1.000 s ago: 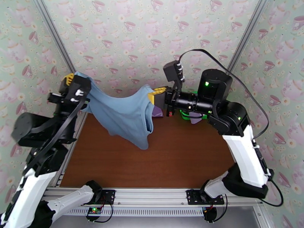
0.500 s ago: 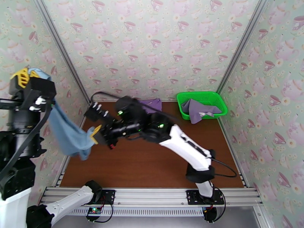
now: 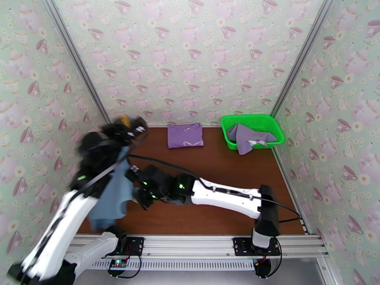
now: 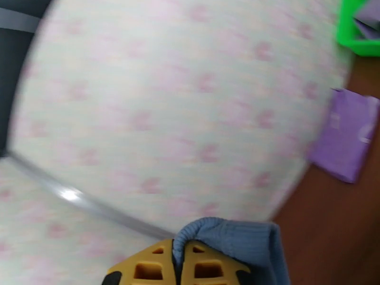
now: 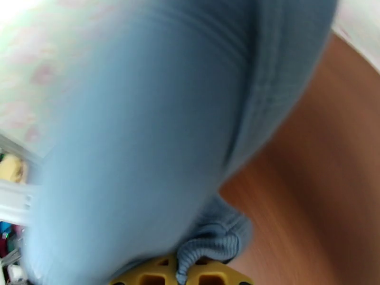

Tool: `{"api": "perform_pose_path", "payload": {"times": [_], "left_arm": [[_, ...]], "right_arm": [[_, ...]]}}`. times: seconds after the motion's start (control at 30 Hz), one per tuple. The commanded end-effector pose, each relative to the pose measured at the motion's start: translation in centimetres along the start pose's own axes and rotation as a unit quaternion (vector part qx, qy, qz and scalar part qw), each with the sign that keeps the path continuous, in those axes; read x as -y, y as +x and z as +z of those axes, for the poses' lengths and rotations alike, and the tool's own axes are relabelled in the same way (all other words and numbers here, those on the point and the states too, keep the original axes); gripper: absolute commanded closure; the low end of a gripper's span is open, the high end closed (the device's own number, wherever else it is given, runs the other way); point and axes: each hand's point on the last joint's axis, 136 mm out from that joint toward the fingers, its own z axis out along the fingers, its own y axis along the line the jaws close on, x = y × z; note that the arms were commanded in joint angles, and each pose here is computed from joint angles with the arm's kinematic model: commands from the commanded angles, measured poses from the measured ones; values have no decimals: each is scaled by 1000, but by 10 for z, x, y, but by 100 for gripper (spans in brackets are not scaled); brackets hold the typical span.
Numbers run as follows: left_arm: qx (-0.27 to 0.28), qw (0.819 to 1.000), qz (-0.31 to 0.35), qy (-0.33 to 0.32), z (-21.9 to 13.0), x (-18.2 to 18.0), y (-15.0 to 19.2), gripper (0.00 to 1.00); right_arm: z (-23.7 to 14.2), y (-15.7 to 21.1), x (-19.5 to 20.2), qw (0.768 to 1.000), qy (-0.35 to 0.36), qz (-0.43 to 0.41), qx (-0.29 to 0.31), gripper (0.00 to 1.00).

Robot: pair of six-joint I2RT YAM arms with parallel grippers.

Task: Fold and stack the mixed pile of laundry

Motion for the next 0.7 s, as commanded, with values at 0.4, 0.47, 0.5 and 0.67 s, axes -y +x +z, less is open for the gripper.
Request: {"api": "perform_pose_path", "payload": {"times": [0.4,0.47,0.5,0.67], "left_arm": [[78,960,-24,267,119,323,-142,100],[78,960,-16,269,129,344,-152,100],[81,960,-18,267,134,351,-158,100],[85,960,-23,264,163,370,-176,100]], "right_arm": [[-167,170,233,874,374,294,100,100],[-187,188,247,857,385,322,116,100],[-194,196,252,851,388,334,121,100],[-205,214,263,838,390,360,125,100]]}}
